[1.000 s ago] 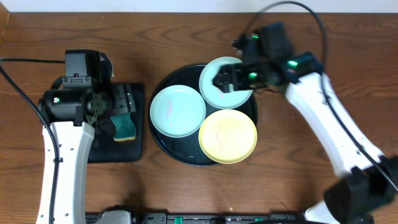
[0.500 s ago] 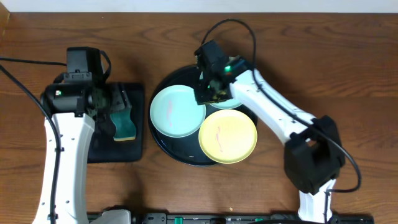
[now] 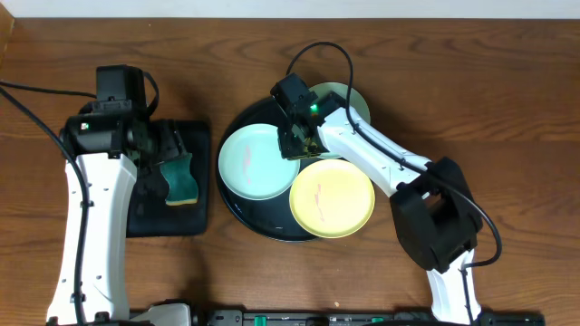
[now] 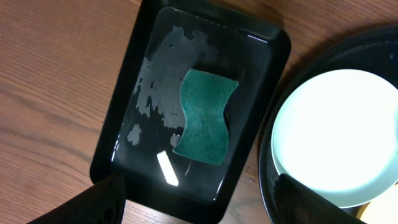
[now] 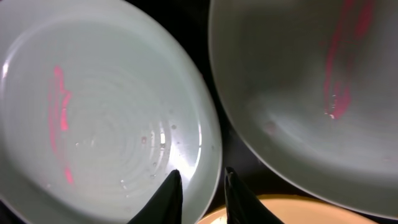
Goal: Clean dirty plates on tray and stack at the side
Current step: 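Grasp the rim of the top mint-green plate with the right gripper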
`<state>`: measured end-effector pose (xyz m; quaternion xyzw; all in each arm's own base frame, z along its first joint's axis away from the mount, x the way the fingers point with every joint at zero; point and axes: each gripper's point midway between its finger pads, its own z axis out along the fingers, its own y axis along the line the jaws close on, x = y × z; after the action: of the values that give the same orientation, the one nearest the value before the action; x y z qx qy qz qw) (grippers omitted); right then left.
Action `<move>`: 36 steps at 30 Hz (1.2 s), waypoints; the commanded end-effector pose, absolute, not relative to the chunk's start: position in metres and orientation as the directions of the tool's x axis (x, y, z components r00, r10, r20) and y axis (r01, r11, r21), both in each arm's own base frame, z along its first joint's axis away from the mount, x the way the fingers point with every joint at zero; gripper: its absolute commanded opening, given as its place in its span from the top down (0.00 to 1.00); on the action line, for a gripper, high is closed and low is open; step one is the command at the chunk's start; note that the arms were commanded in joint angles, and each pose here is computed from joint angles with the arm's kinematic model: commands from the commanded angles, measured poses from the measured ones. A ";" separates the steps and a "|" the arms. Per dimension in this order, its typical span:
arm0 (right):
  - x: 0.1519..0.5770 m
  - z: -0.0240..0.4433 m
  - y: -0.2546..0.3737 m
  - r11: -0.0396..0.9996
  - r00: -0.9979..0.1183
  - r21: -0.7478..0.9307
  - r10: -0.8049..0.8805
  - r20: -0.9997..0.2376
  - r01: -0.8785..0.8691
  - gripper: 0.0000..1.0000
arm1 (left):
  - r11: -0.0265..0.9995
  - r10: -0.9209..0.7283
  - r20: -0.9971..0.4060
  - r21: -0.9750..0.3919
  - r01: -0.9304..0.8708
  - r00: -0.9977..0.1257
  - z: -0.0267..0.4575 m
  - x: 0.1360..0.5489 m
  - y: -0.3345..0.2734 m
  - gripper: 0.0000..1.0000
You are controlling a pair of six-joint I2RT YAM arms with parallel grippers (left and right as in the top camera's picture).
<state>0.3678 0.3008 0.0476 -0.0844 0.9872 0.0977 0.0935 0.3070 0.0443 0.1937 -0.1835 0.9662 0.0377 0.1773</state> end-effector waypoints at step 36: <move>0.359 -0.014 0.298 0.986 -0.981 0.067 -0.144 -0.130 -0.153 0.99 | 0.939 -0.316 -0.238 0.061 -0.339 -0.918 0.138 0.303 0.055 0.29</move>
<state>0.3656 0.3011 0.0067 -0.0702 0.9927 0.0595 0.0774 0.3070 0.0484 0.1580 -0.1757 0.9730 0.0438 0.1433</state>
